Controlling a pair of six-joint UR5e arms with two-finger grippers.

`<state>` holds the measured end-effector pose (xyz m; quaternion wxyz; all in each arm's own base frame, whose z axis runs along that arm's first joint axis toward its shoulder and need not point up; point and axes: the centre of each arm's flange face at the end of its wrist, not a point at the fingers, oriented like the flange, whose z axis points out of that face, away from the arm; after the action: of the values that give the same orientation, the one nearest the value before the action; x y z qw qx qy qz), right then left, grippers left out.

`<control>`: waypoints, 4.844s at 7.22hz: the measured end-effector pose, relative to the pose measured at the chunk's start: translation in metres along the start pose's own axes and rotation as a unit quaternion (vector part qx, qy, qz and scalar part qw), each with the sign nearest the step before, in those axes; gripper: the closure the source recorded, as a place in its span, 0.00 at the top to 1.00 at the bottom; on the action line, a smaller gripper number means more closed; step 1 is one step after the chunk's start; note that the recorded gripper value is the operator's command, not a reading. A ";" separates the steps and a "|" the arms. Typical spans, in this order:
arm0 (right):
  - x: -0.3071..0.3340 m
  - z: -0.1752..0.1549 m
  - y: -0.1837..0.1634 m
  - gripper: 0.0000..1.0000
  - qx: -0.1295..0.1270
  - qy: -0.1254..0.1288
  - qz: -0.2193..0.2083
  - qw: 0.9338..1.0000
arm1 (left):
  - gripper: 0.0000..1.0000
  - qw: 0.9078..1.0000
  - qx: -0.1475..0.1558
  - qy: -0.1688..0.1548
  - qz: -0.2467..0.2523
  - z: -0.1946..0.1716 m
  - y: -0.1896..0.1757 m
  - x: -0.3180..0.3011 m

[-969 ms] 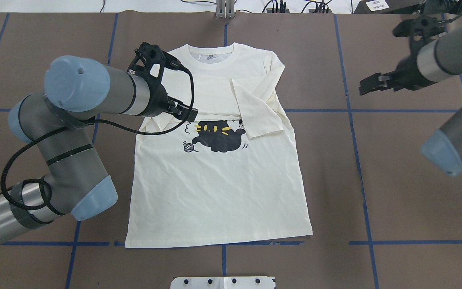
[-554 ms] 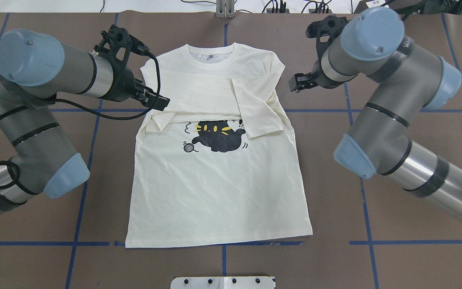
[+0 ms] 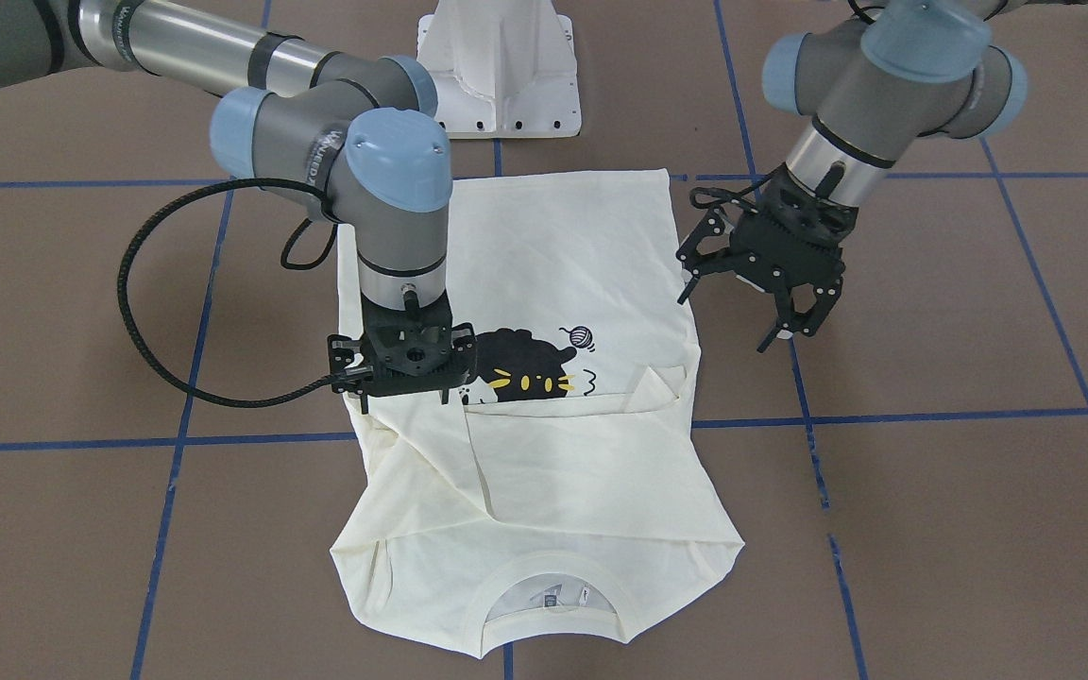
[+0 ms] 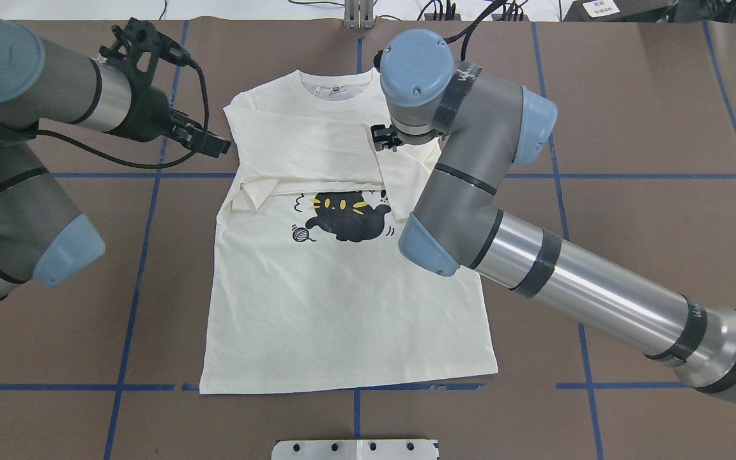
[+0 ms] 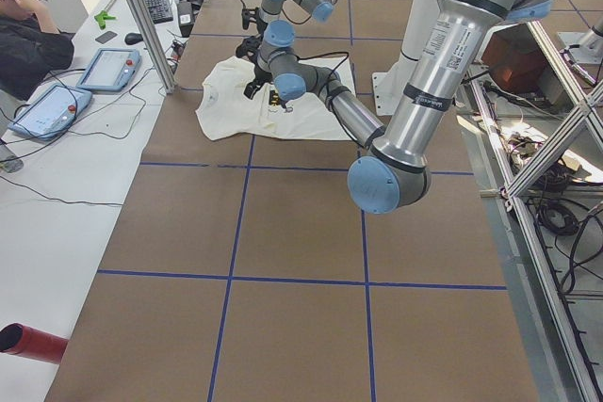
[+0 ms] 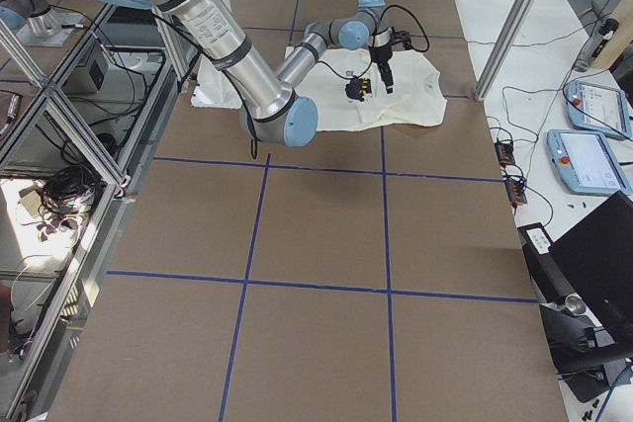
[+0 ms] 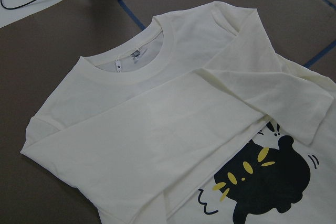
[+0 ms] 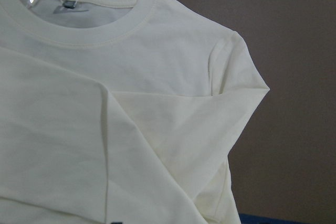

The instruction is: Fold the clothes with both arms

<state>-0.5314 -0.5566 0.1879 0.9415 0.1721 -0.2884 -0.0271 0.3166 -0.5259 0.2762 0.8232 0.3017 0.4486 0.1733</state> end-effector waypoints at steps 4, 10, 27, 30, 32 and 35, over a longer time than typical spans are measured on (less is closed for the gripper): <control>-0.047 0.027 0.047 0.70 0.004 0.053 -0.058 0.997 | 1.00 0.999 -0.008 -0.033 -0.005 -0.016 0.016 -0.060; -0.074 0.056 0.094 0.45 -0.001 0.078 -0.100 0.992 | 1.00 0.999 -0.010 -0.033 -0.019 -0.014 0.018 -0.061; -0.057 0.053 0.072 0.00 0.005 0.082 -0.099 0.992 | 1.00 0.999 -0.010 -0.032 -0.019 -0.014 0.019 -0.060; -0.008 0.047 0.024 0.00 0.009 0.092 -0.094 0.991 | 1.00 0.999 -0.010 -0.032 -0.018 -0.013 0.019 -0.059; 0.022 0.051 0.006 0.00 0.010 0.105 -0.089 0.990 | 1.00 0.999 -0.010 -0.031 -0.023 -0.012 0.019 -0.059; 0.032 0.056 -0.001 1.00 0.016 0.107 -0.077 0.991 | 1.00 0.999 -0.010 -0.030 -0.026 -0.013 0.019 -0.058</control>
<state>-0.5357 -0.5800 0.2477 0.9593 0.2105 -0.1722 -0.0763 0.2745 -0.5395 0.3201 0.8436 0.2871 0.4294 0.1466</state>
